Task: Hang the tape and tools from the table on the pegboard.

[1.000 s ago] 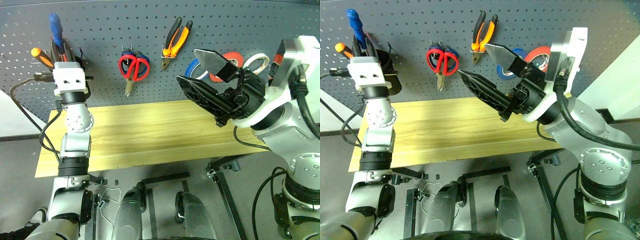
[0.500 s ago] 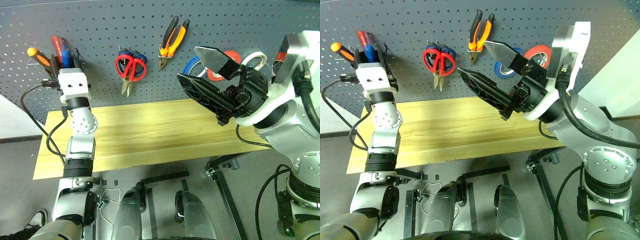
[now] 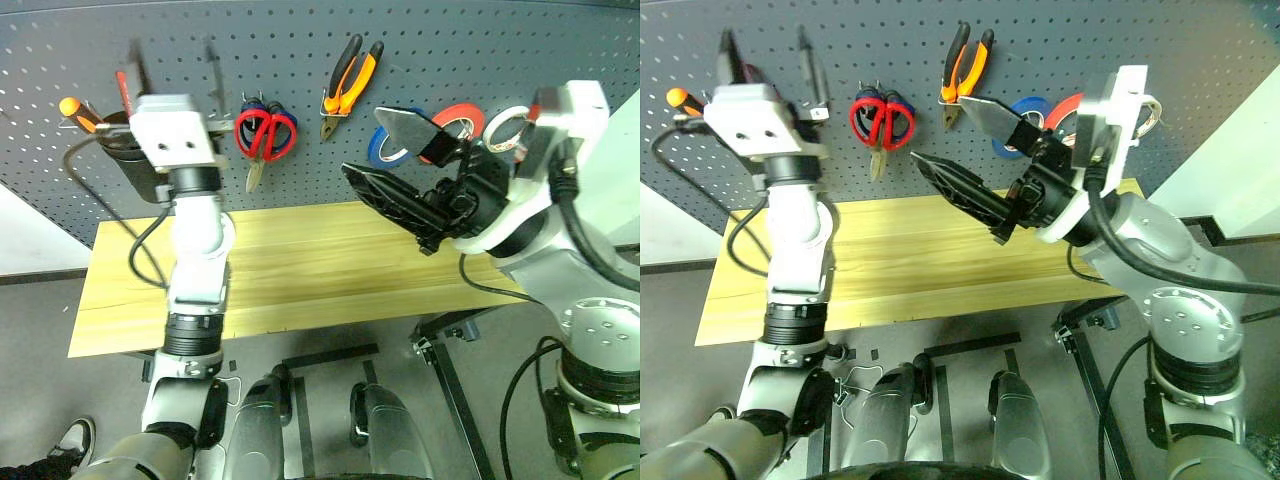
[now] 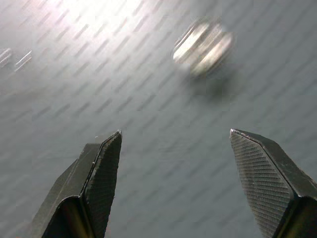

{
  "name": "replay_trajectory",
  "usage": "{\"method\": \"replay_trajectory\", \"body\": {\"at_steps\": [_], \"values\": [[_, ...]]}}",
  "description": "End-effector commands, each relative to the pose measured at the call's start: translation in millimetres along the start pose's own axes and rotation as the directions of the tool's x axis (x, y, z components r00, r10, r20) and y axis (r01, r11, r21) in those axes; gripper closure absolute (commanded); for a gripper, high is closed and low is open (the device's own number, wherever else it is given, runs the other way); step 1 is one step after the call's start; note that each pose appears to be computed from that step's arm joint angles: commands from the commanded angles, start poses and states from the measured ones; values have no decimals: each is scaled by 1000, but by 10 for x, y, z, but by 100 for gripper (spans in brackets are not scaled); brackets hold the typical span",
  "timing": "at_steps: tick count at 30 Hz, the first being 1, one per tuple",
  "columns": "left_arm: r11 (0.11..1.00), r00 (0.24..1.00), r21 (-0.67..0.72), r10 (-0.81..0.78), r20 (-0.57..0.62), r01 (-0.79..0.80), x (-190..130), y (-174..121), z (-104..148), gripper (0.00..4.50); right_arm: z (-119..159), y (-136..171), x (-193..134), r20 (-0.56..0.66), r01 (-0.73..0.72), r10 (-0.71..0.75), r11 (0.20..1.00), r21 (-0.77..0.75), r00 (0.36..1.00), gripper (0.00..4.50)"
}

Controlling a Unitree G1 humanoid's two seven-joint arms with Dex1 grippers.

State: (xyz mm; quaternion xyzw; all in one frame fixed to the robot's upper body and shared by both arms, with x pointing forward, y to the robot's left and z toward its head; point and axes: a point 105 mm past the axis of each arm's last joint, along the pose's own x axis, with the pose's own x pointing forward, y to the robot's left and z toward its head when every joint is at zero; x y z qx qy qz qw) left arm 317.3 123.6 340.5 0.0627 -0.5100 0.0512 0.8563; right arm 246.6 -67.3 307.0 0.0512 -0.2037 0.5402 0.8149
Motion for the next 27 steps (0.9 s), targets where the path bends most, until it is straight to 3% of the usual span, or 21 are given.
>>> {"method": "replay_trajectory", "body": {"at_steps": [1, 6, 11, 14, 18, 23, 27], "values": [[998, 996, -22, -62, 71, 63, 9, -83, 239, 88, 63, -37, -29, 43, -11, 14, 997, -82, 999, 0], [943, 926, -29, -332, -179, 332, -338, -370, -269, 88, -243, -227, -282, -66, 102, -110, 988, -112, 992, 0], [837, 734, -187, -542, -409, 514, -879, -550, -729, 88, -658, -324, -574, -151, 285, -293, 956, -76, 944, 0], [724, 518, -332, -673, -528, 604, -1514, -597, -1025, 88, -1045, -351, -840, -238, 427, -430, 902, -68, 871, 0], [647, 279, -543, -742, -609, 535, -2223, -486, -1247, 88, -1376, -291, -1179, -325, 502, -505, 859, -100, 800, 0], [534, -30, -704, -786, -617, 469, -3018, -163, -1273, 88, -1639, -34, -1614, -502, 463, -431, 884, -67, 750, 0], [529, -171, -721, -741, -650, 448, -3238, 67, -1330, 88, -1700, 156, -1772, -579, 414, -332, 910, 11, 745, 0]]}}
